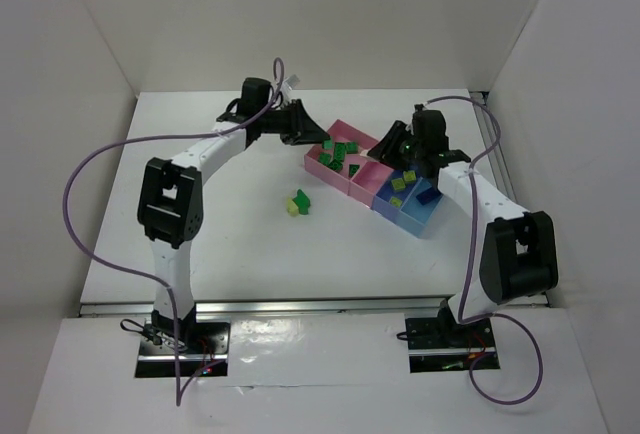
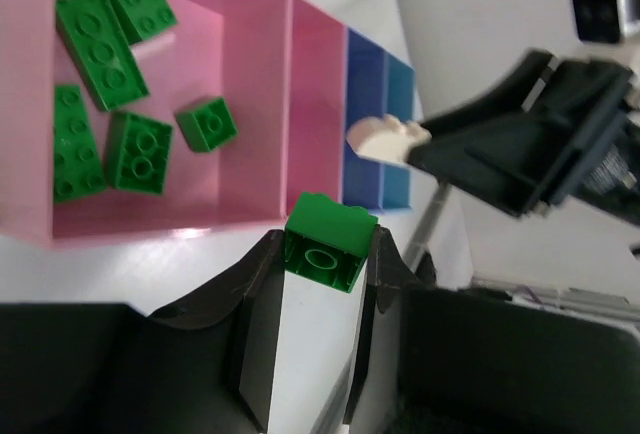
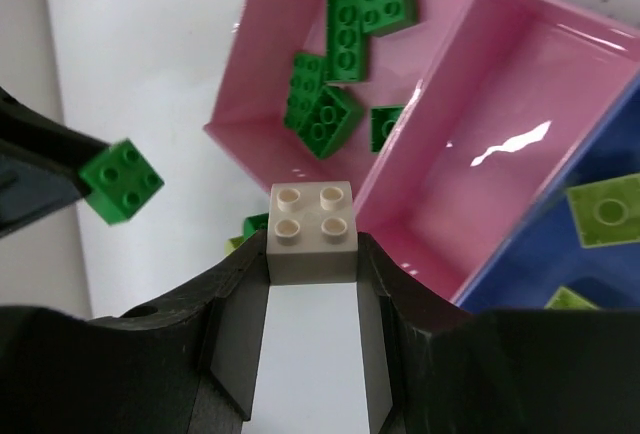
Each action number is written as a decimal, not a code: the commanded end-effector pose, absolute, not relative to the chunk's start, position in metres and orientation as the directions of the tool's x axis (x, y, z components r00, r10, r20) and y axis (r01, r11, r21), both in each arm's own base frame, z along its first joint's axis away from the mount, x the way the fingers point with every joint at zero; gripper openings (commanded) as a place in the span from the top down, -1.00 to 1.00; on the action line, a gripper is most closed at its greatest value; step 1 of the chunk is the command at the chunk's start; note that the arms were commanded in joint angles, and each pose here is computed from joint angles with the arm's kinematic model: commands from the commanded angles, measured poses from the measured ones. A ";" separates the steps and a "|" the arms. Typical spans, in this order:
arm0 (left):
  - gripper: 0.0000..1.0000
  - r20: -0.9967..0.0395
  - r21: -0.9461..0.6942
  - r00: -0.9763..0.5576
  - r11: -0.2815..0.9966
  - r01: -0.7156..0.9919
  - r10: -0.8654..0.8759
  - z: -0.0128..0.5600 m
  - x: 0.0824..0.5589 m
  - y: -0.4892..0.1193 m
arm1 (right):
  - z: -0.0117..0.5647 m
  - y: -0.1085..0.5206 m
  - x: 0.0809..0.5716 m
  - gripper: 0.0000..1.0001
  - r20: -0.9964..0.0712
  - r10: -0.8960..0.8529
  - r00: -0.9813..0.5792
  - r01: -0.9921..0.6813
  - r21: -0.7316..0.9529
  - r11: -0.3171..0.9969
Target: Sort the legos into containers by color
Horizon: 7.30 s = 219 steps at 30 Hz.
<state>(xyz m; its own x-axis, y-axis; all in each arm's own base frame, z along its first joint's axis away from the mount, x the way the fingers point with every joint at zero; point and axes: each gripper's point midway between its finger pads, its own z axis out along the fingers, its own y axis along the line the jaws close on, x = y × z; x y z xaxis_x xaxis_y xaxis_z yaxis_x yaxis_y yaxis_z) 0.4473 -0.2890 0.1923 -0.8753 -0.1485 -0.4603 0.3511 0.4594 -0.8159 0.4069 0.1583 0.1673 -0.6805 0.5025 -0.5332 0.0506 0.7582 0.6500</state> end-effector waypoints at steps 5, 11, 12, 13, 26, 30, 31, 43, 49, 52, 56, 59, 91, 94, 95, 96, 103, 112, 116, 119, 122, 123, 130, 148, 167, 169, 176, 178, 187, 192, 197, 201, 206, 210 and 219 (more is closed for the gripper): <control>0.29 -0.458 -0.721 -0.880 0.631 0.287 -0.123 0.165 0.481 -0.321 | 0.157 0.132 0.407 0.62 -0.596 0.448 -0.666 0.121 0.507 0.854; -0.77 -0.464 -0.716 -0.879 0.630 0.301 -0.109 0.171 0.485 -0.329 | 0.141 0.133 0.415 0.26 -0.589 0.422 -0.689 0.118 0.484 0.867; -0.86 -0.488 -0.711 -0.867 0.621 0.329 -0.099 0.183 0.481 -0.332 | 0.140 0.133 0.417 -0.06 -0.594 0.411 -0.691 0.110 0.476 0.872; -0.89 -0.496 -0.706 -0.863 0.622 0.338 -0.094 0.189 0.478 -0.331 | 0.138 0.138 0.416 -0.23 -0.592 0.389 -0.706 0.091 0.469 0.878; -0.61 -0.571 -0.559 -0.797 0.805 0.198 -0.200 0.219 0.446 -0.226 | 0.161 0.173 0.393 0.03 -0.718 0.176 -0.673 -0.072 0.301 0.951; -0.56 -0.555 -0.465 -0.800 0.883 0.069 -0.230 0.200 0.417 -0.179 | 0.159 0.213 0.377 0.16 -0.722 0.053 -0.690 -0.198 0.258 0.946; -0.56 -0.529 -0.441 -0.815 0.897 0.025 -0.238 0.181 0.407 -0.166 | 0.150 0.220 0.373 0.21 -0.701 0.031 -0.713 -0.210 0.255 0.944; -0.19 -0.411 -0.417 -0.872 0.906 -0.079 -0.266 0.139 0.367 -0.135 | 0.106 0.327 0.354 -0.33 -0.570 -0.254 -0.781 -0.469 0.268 0.842; -0.07 -0.373 -0.431 -0.890 0.898 -0.085 -0.263 0.129 0.360 -0.126 | 0.082 0.345 0.351 -0.67 -0.527 -0.309 -0.792 -0.493 0.253 0.832; -0.07 -0.363 -0.428 -0.889 0.897 -0.108 -0.280 0.125 0.357 -0.118 | 0.071 0.351 0.349 -0.81 -0.508 -0.334 -0.794 -0.508 0.252 0.823; -0.11 -0.342 -0.448 -0.889 0.885 -0.129 -0.303 0.121 0.355 -0.115 | 0.063 0.357 0.352 -0.86 -0.492 -0.360 -0.793 -0.525 0.252 0.813; -0.13 -0.345 -0.459 -0.886 0.879 -0.129 -0.310 0.123 0.358 -0.114 | 0.061 0.362 0.350 -0.88 -0.491 -0.376 -0.786 -0.543 0.255 0.800; -0.38 -0.315 -0.503 -0.881 0.849 -0.161 -0.354 0.123 0.368 -0.102 | 0.066 0.366 0.327 -0.85 -0.454 -0.393 -0.800 -0.558 0.321 0.765; -0.38 -0.323 -0.505 -0.878 0.849 -0.156 -0.354 0.124 0.370 -0.102 | 0.062 0.374 0.331 -0.85 -0.436 -0.373 -0.819 -0.534 0.344 0.772; -0.38 -0.323 -0.505 -0.878 0.849 -0.156 -0.354 0.124 0.370 -0.102 | 0.061 0.377 0.327 -0.85 -0.424 -0.376 -0.824 -0.531 0.347 0.773; -0.38 -0.314 -0.503 -0.881 0.849 -0.162 -0.354 0.120 0.368 -0.102 | 0.056 0.377 0.327 -0.85 -0.416 -0.378 -0.827 -0.529 0.346 0.775; -0.38 -0.314 -0.503 -0.881 0.849 -0.162 -0.354 0.120 0.367 -0.102 | 0.062 0.375 0.335 -0.80 -0.494 -0.482 -0.724 -0.634 0.201 0.747; -0.38 -0.305 -0.518 -0.886 0.841 -0.154 -0.350 0.119 0.368 -0.106 | 0.077 0.378 0.354 -1.00 -0.565 -0.515 -0.645 -0.713 0.203 0.671; -0.38 -0.309 -0.524 -0.888 0.840 -0.140 -0.340 0.120 0.371 -0.107 | 0.065 0.390 0.362 -1.00 -0.575 -0.510 -0.639 -0.721 0.218 0.658; -0.38 -0.309 -0.524 -0.888 0.840 -0.140 -0.340 0.120 0.371 -0.107 | 0.058 0.403 0.359 -1.00 -0.578 -0.518 -0.630 -0.746 0.267 0.610; -0.38 -0.306 -0.531 -0.890 0.836 -0.136 -0.338 0.121 0.371 -0.109 | 0.051 0.406 0.352 -1.00 -0.561 -0.521 -0.643 -0.749 0.320 0.580; -0.38 -0.306 -0.531 -0.890 0.836 -0.136 -0.338 0.121 0.371 -0.109 | 0.053 0.409 0.352 -1.00 -0.569 -0.517 -0.639 -0.754 0.329 0.569; -0.38 -0.306 -0.531 -0.890 0.836 -0.136 -0.338 0.121 0.371 -0.109 | 0.052 0.394 0.310 -0.89 -0.511 -0.549 -0.661 -0.747 0.386 0.541; -0.38 -0.294 -0.536 -0.894 0.833 -0.137 -0.337 0.118 0.370 -0.110 | 0.036 0.377 0.312 -0.83 -0.454 -0.462 -0.762 -0.582 0.168 0.796; -0.43 -0.262 -0.567 -0.911 0.815 -0.122 -0.318 0.114 0.367 -0.117 | 0.045 0.370 0.313 0.16 -0.502 -0.427 -0.752 -0.537 0.091 0.838; -0.43 -0.258 -0.578 -0.913 0.808 -0.115 -0.315 0.116 0.369 -0.120 | 0.055 0.370 0.313 0.22 -0.523 -0.417 -0.743 -0.539 0.099 0.836; -0.43 -0.269 -0.583 -0.913 0.806 -0.099 -0.306 0.117 0.371 -0.121 | 0.063 0.368 0.309 0.26 -0.554 -0.449 -0.701 -0.590 0.098 0.801; -0.43 -0.269 -0.583 -0.913 0.806 -0.099 -0.306 0.117 0.371 -0.121 | 0.068 0.371 0.309 0.21 -0.567 -0.450 -0.690 -0.603 0.106 0.791; -0.43 -0.267 -0.568 -0.912 0.816 -0.111 -0.310 0.112 0.372 -0.118 | 0.075 0.383 0.312 -0.63 -0.534 -0.382 -0.754 -0.535 0.163 0.829; -0.45 -0.258 -0.555 -0.911 0.821 -0.132 -0.321 0.110 0.371 -0.116 | 0.061 0.383 0.319 -0.66 -0.515 -0.341 -0.786 -0.474 0.148 0.868; -0.45 -0.250 -0.554 -0.914 0.821 -0.137 -0.321 0.107 0.370 -0.116 | 0.056 0.391 0.316 -0.66 -0.500 -0.338 -0.797 -0.479 0.185 0.858; -0.45 -0.245 -0.556 -0.912 0.818 -0.145 -0.328 0.107 0.371 -0.116 | 0.049 0.390 0.319 -0.59 -0.492 -0.306 -0.815 -0.438 0.178 0.881; -0.45 -0.245 -0.556 -0.912 0.818 -0.145 -0.328 0.107 0.371 -0.116 | 0.043 0.393 0.325 -0.45 -0.519 -0.283 -0.806 -0.427 0.181 0.886; -0.45 -0.253 -0.558 -0.910 0.818 -0.140 -0.329 0.107 0.372 -0.116 | 0.035 0.391 0.328 -0.33 -0.529 -0.287 -0.798 -0.427 0.162 0.889; -0.45 -0.245 -0.556 -0.912 0.818 -0.145 -0.328 0.105 0.370 -0.116 | 0.028 0.394 0.332 -0.23 -0.535 -0.311 -0.786 -0.449 0.148 0.881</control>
<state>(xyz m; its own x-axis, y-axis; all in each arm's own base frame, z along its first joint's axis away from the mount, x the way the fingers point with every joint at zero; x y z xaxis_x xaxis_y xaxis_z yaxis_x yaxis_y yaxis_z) 0.3628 -0.1165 0.1002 -0.9160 -0.3337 -0.2229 -0.1628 0.8168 -0.5535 0.3231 0.3883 0.0331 -0.8017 -0.3081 -0.5122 -0.4431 0.8815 0.1633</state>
